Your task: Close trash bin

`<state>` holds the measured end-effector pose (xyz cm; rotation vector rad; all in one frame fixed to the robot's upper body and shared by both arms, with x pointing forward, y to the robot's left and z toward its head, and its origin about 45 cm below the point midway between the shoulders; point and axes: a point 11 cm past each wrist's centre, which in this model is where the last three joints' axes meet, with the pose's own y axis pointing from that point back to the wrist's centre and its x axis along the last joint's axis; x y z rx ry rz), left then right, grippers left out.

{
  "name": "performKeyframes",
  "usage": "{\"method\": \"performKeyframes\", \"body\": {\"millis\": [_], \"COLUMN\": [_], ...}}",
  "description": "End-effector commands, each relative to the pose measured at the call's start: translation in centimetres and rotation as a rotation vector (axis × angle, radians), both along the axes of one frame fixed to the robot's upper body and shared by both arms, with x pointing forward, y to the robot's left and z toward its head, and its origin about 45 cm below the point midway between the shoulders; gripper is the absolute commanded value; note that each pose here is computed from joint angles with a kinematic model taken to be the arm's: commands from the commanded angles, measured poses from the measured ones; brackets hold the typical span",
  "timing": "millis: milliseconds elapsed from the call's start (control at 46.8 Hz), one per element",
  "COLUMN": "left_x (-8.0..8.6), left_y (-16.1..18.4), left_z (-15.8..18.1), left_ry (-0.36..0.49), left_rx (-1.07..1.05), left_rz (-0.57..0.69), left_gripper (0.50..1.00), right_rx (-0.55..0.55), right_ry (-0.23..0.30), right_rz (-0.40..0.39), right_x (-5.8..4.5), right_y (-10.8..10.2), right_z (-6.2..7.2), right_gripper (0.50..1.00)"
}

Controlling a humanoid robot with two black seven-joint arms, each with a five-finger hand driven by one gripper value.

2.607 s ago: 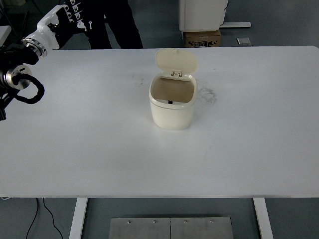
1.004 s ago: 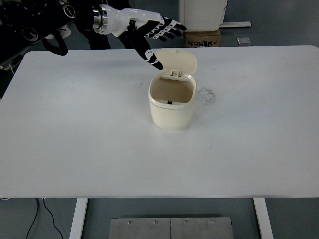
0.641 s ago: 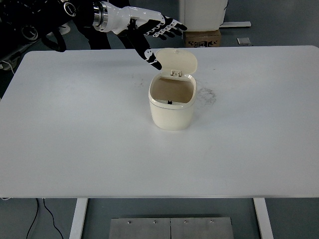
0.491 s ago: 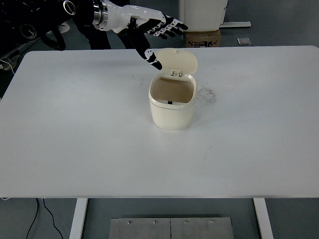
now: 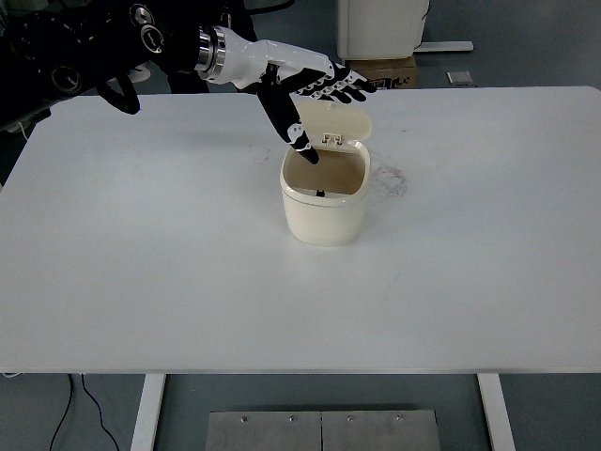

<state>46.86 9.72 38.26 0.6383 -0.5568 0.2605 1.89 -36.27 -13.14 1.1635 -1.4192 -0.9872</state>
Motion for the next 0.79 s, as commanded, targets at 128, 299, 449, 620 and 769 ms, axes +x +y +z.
{"method": "performKeyframes", "body": {"millis": [128,299,449,620,769], "left_x": [-0.3,-0.7,-1.0,-1.5,-1.6], "left_y": [-0.3,-0.6,-0.7,-1.1,-1.4], "left_z": [-0.1,-0.4,-1.1,-1.6,-1.9], "left_ry": [0.004,0.014,0.028,0.04,0.048], "left_rx": [0.007,0.019,0.058,0.059,0.064], "left_rz": [-0.009,-0.022,-0.014,-0.031,-0.036], "left_gripper": [1.0,1.0,1.0,1.0,1.0], "right_rx": [0.0,0.0,0.0,0.0,0.0], "right_ry": [0.0,0.0,0.0,0.0,0.0], "right_rz": [0.0,0.0,0.001,0.001,0.0], "right_x": [0.0,0.0,0.0,0.0,0.0], "right_y": [0.0,0.0,0.0,0.0,0.0], "right_z": [0.0,0.0,0.0,0.0,0.0], "right_gripper": [0.991,0.991,0.991,0.991,0.991]}}
